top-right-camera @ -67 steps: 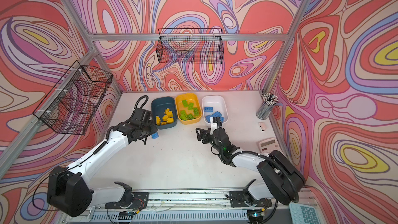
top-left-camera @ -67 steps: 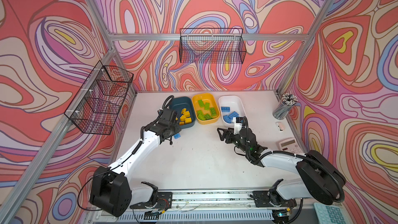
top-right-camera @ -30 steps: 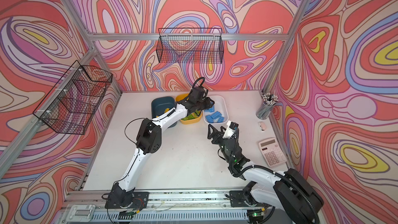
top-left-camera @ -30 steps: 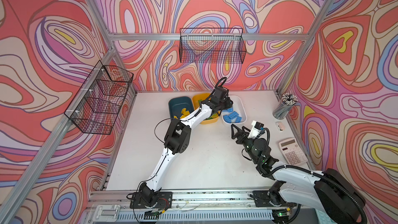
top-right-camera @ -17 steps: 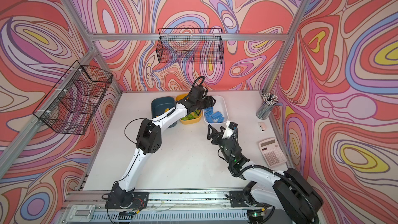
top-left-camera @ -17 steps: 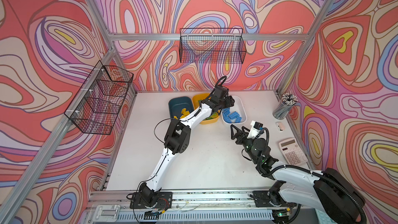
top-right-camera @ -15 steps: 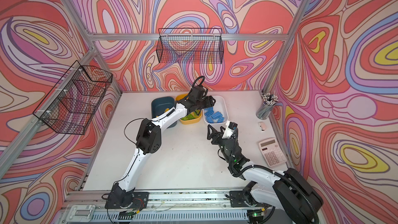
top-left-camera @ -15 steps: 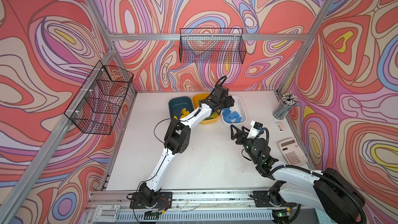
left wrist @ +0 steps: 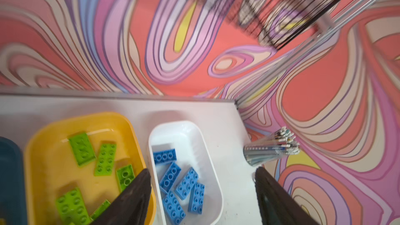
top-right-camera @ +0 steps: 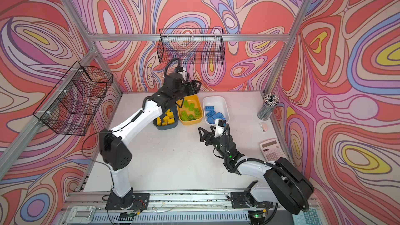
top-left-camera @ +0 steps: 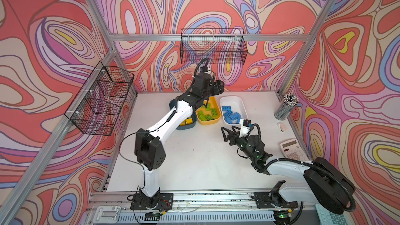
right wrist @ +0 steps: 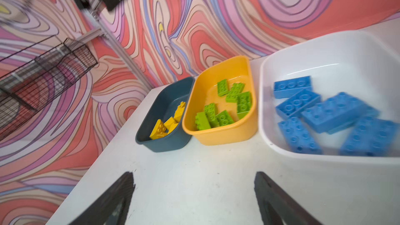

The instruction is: Sort the legos into containers by color

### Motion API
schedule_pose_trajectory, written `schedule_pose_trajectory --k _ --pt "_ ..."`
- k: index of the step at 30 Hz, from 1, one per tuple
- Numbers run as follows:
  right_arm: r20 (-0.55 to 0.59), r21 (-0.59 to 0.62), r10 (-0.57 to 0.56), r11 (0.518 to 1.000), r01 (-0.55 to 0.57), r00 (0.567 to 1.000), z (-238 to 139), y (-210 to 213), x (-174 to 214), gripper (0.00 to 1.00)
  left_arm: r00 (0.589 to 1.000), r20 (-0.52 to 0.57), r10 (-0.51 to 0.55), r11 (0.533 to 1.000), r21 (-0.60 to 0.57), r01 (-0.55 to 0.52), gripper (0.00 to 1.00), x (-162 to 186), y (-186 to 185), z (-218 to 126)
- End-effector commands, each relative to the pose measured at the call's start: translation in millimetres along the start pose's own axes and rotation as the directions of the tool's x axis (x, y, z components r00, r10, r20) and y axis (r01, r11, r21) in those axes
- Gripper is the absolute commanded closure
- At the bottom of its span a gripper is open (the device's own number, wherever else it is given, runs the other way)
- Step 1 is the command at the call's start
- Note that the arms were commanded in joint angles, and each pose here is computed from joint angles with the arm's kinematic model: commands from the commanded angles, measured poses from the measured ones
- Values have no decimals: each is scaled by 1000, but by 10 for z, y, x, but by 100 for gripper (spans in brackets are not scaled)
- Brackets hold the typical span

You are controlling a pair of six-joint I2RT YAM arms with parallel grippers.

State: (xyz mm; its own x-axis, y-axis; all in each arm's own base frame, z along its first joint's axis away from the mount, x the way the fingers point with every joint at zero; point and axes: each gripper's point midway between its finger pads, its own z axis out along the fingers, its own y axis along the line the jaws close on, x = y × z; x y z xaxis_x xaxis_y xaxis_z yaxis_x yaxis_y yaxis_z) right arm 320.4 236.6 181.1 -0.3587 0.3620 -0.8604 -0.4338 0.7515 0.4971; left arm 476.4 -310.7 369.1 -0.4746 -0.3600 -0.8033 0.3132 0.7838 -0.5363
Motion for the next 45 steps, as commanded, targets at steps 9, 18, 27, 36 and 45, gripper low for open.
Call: schedule_pose_trajectory --k 9,18,27,36,45 --pt "-312 -339 -257 929 146 915 873 1499 1134 8 921 356 157 985 14 -173 24 -754 -149 -2269" --pt "-414 -573 -434 807 141 801 1249 2353 2140 7 890 434 142 984 32 -173 24 -507 106 -3325" --pt "-412 -569 -450 806 162 792 1550 2583 2679 7 970 237 47 990 118 -76 26 -49 130 -2978" --pt "-381 -501 -498 819 278 779 1858 2708 3027 5 995 98 2 995 96 -11 27 252 228 -2616" --pt "-287 -418 -462 849 324 839 1870 2705 2649 5 960 279 23 999 40 -35 26 -148 297 -3188"
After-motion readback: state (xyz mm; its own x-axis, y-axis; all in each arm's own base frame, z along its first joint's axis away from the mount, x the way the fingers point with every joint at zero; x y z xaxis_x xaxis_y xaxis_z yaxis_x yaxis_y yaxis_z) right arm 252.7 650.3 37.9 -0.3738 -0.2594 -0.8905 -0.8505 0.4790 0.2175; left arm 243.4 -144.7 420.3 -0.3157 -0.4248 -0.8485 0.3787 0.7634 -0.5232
